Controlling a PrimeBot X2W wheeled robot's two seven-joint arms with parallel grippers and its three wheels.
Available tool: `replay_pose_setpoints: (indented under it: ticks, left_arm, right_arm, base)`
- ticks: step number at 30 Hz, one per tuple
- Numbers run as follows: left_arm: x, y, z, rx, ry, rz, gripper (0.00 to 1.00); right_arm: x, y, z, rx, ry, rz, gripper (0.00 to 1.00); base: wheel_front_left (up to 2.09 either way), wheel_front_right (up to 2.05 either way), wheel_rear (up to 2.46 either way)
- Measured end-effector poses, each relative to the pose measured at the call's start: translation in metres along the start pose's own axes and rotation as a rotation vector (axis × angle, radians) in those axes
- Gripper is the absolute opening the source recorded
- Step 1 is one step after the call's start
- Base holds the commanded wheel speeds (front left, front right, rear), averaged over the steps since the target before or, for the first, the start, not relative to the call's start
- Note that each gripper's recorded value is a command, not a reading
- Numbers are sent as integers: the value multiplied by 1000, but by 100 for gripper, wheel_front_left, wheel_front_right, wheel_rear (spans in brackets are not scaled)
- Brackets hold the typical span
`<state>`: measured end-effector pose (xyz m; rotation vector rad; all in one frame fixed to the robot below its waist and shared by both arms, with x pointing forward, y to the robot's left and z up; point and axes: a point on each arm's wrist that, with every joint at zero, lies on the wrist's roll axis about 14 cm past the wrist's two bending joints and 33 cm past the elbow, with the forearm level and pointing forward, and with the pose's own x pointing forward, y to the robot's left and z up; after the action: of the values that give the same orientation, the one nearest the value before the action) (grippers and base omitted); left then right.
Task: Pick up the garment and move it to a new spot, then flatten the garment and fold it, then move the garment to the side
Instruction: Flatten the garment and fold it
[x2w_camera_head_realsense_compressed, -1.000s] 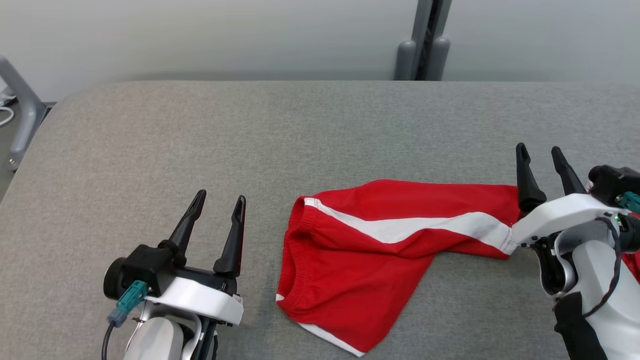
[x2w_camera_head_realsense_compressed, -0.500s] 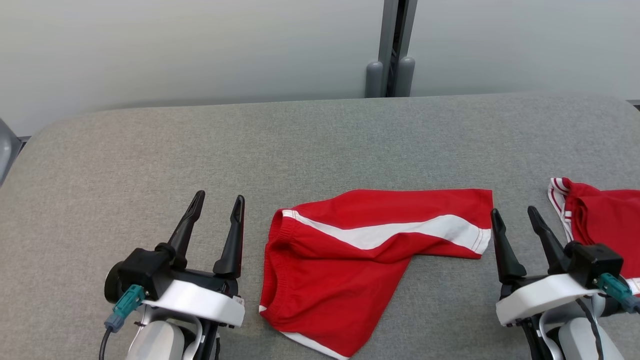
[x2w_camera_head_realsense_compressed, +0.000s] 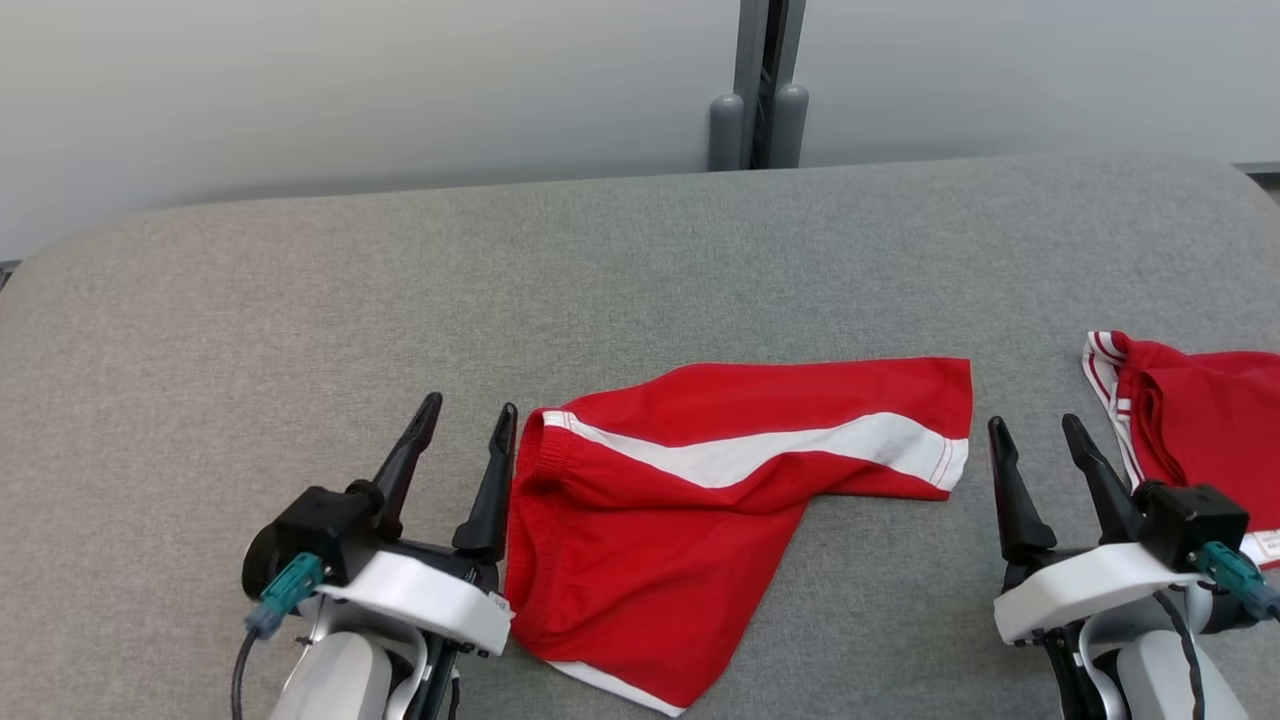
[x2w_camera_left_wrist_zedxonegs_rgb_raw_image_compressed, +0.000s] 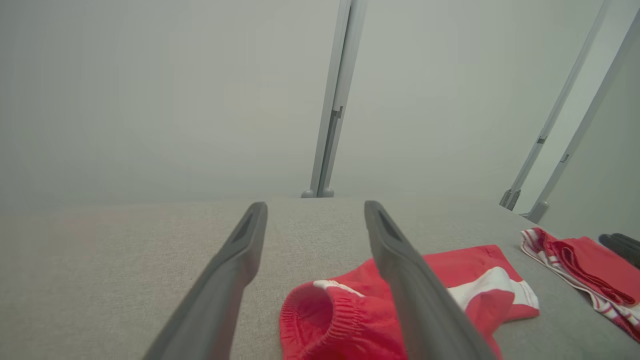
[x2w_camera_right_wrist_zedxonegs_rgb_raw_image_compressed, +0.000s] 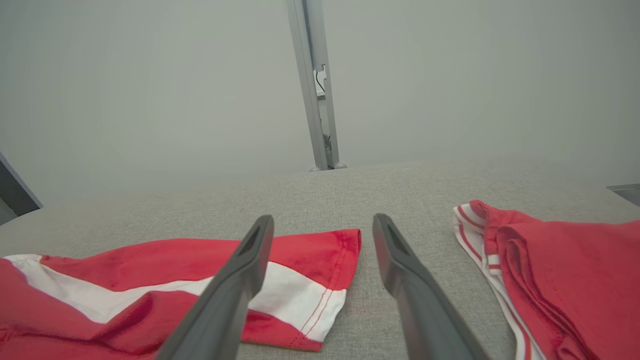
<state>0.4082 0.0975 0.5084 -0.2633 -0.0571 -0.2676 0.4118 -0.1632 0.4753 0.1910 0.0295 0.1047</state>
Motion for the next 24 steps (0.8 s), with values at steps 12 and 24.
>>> replay_pose_setpoints:
  ticks: [12,24]
  left_arm:
    - [29,-21,-79,-44,305,-92,100]
    - [33,-31,-106,-50,471,-130,100]
  right_arm:
    - [3,-9,-10,9,27,-34,100]
    - [0,-13,-11,11,29,-49,100]
  base:
    - [0,0,0]
    - [0,0,0]
